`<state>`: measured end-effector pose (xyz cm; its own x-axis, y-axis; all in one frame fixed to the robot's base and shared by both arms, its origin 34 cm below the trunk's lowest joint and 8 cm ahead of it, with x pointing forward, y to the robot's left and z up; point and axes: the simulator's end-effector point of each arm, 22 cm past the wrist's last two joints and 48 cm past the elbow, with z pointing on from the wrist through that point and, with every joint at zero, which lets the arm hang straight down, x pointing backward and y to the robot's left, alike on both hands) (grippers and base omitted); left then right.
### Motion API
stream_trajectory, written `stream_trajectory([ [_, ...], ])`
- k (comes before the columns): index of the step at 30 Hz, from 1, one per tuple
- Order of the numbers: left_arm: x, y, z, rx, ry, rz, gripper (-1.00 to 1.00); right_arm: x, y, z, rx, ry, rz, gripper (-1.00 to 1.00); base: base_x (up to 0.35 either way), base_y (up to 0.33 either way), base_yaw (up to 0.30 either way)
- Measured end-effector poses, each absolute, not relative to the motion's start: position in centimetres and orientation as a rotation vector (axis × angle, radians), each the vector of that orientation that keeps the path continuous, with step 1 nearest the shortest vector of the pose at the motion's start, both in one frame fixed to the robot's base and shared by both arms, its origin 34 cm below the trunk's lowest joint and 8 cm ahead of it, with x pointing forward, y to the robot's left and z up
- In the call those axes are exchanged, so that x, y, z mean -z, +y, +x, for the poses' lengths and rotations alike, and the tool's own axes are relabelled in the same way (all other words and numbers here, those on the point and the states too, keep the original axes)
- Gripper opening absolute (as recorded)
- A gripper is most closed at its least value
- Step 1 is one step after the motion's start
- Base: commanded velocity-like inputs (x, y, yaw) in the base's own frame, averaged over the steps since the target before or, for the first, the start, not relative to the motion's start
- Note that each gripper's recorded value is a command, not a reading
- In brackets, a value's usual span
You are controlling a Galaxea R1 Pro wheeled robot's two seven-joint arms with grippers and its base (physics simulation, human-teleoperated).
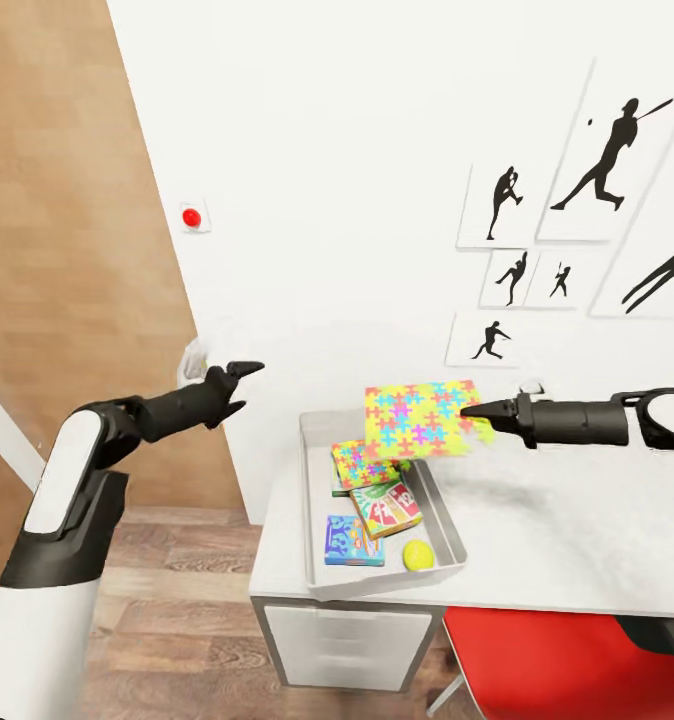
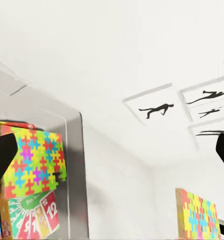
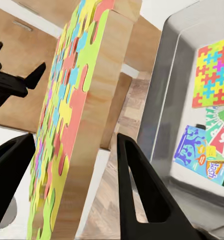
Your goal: Put all the toys in the child's room - the three board games (two on the bed and one on the table), the two jigsaw puzzles on the table, and the tennis ball on the table - inside the toy box on the table in the child's room.
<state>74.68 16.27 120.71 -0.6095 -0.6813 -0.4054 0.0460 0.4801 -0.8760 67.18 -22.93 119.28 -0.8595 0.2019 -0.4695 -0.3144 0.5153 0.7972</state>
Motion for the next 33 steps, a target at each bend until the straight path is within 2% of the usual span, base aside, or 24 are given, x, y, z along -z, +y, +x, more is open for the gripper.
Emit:
stream_trajectory([
  [5,-116.8,23.8,73.0,1.156,1.897,-0.675,1.00,-117.6,-22.2,69.3,-1.240,2.312,-0.148,-1.00,0.000,0.000,0.000],
  [12,-112.6,28.8,70.0,1.146,1.862,-0.797,1.00,-115.9,-21.8,70.5,-1.124,2.355,-0.209,-1.00,0.000,0.000,0.031],
  [25,-109.8,32.3,67.1,1.152,1.801,-0.887,1.00,-115.0,-22.1,71.3,-1.077,2.373,-0.206,-1.00,0.000,0.000,0.215],
  [33,-107.6,32.9,66.0,1.087,1.840,-0.901,1.00,-115.0,-22.3,71.5,-1.081,2.372,-0.195,-1.00,0.000,0.000,0.104],
])
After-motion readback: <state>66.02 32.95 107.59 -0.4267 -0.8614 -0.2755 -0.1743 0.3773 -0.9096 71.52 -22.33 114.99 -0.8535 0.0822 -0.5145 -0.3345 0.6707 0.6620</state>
